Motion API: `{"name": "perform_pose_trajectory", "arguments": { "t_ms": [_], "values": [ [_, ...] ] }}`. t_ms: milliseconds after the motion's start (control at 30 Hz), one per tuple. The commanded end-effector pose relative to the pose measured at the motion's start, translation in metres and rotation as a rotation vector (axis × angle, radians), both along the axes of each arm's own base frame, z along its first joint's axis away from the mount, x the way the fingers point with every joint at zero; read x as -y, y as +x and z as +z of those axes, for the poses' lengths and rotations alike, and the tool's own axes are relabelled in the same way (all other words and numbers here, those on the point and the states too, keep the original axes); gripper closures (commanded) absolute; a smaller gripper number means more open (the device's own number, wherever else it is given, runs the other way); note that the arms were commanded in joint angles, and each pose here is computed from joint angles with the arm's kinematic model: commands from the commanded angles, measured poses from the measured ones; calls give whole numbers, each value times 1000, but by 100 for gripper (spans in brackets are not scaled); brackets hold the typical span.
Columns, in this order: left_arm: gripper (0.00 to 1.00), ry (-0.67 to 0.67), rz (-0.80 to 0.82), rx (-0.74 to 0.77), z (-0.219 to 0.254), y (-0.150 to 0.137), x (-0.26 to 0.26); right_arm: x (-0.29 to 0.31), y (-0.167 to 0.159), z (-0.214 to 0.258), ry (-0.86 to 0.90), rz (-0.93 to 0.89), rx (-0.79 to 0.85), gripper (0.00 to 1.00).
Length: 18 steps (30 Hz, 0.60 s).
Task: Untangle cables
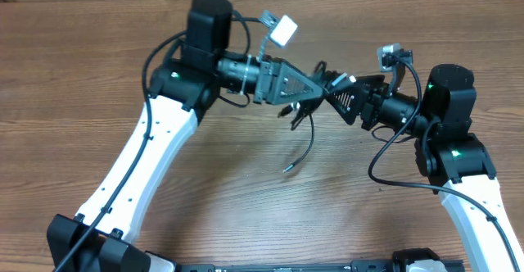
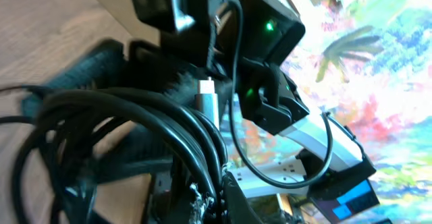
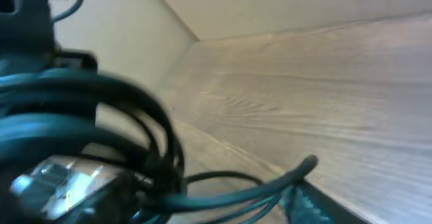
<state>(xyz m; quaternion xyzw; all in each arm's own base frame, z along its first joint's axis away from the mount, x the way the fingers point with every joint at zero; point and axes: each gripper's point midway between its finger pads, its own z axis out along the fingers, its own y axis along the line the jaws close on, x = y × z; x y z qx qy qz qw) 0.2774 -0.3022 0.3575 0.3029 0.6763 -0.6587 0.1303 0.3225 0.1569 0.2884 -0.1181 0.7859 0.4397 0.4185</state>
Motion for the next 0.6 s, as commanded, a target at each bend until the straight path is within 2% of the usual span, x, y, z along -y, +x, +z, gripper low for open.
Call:
{"name": "perform_pose_trajectory", "arguments": {
  "t_ms": [0, 33, 67, 133, 300, 400, 467, 567],
  "values": [
    [96, -31, -63, 6, 14, -18, 2, 5, 13, 7, -19, -50, 42, 45],
    [96, -30, -63, 5, 14, -18, 2, 5, 15, 8, -16, -51, 50, 75],
    [96, -30, -63, 4, 14, -18, 2, 4, 16, 8, -16, -51, 52, 85],
    [96, -30, -61, 6, 14, -17, 2, 7, 21, 2, -15, -79, 20, 96],
    [96, -28, -52, 20, 13, -16, 3, 21, 34, -16, -25, -199, -74, 96],
    [96, -42, -50, 91, 11, -14, 1, 29, 36, -26, -53, -253, -112, 96],
    [96, 31, 42, 87, -5, 1, -1, 39, 35, -42, -97, -314, -174, 96],
    [96, 236, 237, 90, -47, 31, -16, 66, 29, -76, -214, -458, -294, 96]
  ]
}}
